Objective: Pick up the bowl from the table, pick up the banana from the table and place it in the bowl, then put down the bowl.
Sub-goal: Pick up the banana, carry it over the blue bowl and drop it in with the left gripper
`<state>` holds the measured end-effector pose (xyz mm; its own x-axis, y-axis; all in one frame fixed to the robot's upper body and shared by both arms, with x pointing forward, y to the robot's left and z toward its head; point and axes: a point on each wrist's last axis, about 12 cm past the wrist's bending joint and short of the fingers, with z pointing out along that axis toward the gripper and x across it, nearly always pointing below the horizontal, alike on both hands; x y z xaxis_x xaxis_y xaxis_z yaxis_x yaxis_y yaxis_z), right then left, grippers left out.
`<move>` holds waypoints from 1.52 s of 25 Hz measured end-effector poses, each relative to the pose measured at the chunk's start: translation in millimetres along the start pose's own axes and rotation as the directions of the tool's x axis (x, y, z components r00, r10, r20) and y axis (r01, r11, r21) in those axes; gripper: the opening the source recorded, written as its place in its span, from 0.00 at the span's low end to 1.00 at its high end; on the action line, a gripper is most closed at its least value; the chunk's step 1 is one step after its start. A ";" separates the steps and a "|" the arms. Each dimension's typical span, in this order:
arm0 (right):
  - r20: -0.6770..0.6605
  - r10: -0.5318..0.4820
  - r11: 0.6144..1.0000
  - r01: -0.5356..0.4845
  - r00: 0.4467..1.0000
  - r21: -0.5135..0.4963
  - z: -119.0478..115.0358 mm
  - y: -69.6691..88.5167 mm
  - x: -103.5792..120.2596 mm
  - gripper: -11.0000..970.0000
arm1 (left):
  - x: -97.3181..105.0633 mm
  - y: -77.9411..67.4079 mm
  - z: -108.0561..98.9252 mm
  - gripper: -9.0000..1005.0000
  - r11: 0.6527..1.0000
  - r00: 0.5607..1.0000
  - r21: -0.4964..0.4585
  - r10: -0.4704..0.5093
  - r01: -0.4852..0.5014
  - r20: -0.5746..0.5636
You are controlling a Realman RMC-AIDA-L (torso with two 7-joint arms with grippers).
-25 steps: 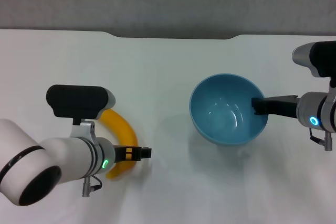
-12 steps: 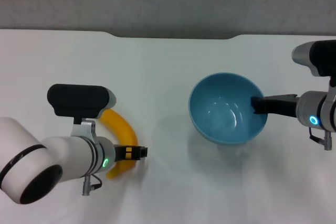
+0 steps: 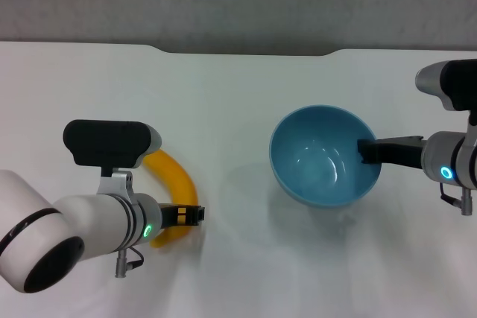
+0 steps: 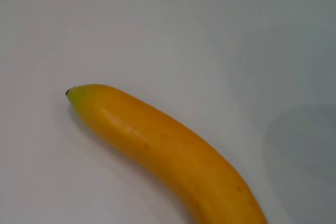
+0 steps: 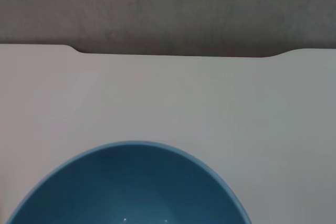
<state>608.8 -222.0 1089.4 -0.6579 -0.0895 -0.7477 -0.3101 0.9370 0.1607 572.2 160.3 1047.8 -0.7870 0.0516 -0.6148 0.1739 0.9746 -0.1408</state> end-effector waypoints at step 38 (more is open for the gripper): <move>-0.079 -0.073 0.991 0.063 0.994 -0.117 28.8 46.5 -11.7 0.05 | -24.5 -45.4 -85.6 0.51 0.952 0.900 0.277 -0.004 -0.130 0.435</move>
<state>621.9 -167.6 1087.1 -0.6856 -0.1838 -0.7044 -0.4292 0.8836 0.1871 532.9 133.4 1135.7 -0.4517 -0.0518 -0.8907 0.4315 0.8611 -0.2689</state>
